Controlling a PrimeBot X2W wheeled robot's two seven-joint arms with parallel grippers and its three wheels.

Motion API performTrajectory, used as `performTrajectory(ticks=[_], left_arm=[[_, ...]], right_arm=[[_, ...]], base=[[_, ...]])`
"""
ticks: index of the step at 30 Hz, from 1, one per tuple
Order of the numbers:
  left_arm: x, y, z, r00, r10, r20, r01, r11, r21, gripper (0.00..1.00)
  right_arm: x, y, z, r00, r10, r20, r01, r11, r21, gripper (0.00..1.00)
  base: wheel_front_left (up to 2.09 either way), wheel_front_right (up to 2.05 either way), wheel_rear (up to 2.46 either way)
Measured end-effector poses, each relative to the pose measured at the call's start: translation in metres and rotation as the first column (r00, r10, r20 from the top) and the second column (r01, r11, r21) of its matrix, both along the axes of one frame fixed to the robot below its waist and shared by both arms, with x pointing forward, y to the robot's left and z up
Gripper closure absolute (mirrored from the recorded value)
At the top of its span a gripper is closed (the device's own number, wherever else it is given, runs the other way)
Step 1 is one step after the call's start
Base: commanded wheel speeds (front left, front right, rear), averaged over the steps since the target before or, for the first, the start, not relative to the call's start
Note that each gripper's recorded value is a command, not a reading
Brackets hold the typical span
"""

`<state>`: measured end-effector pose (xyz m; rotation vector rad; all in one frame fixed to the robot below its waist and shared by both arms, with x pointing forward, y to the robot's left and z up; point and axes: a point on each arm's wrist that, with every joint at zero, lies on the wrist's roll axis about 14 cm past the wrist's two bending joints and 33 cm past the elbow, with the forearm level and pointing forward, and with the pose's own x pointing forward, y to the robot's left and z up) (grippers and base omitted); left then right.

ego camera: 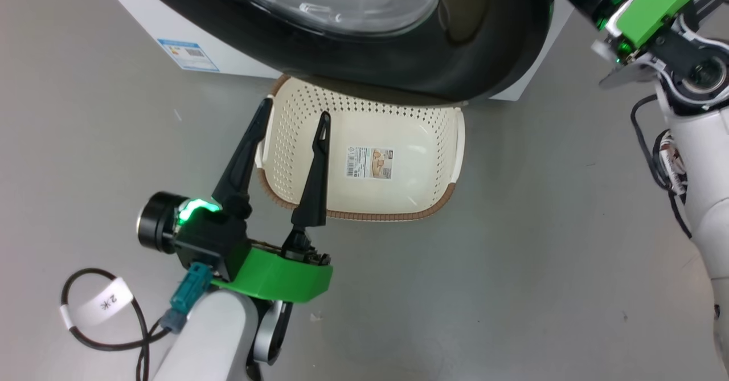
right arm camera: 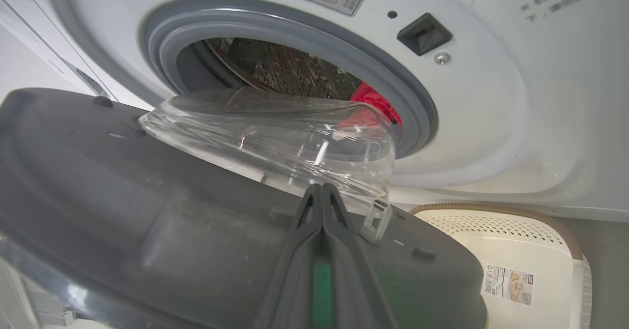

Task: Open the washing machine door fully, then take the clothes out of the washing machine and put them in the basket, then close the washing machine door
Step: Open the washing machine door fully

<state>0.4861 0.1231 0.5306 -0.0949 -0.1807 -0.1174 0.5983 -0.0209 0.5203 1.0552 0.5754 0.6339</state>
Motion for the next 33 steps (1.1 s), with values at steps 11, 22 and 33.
performTrajectory(ticks=[11,22,33], left_arm=[[-0.013,0.005,0.01,1.0,0.016,0.012,-0.016,1.0,-0.001,0.0],[-0.03,0.023,0.026,0.997,0.067,0.039,-0.068,0.998,0.008,0.0],[-0.057,0.048,0.038,0.989,0.14,0.057,-0.14,0.99,0.012,0.0]], right_arm=[[-0.032,0.015,0.007,0.998,0.064,-0.007,-0.064,0.997,0.03,1.0],[-0.067,0.037,0.014,0.99,0.138,0.005,-0.139,0.989,0.054,1.0],[-0.107,0.061,0.015,0.972,0.234,0.005,-0.234,0.969,0.083,1.0]], base=[[0.0,0.0,0.0],[0.0,0.0,0.0],[0.0,0.0,0.0]])
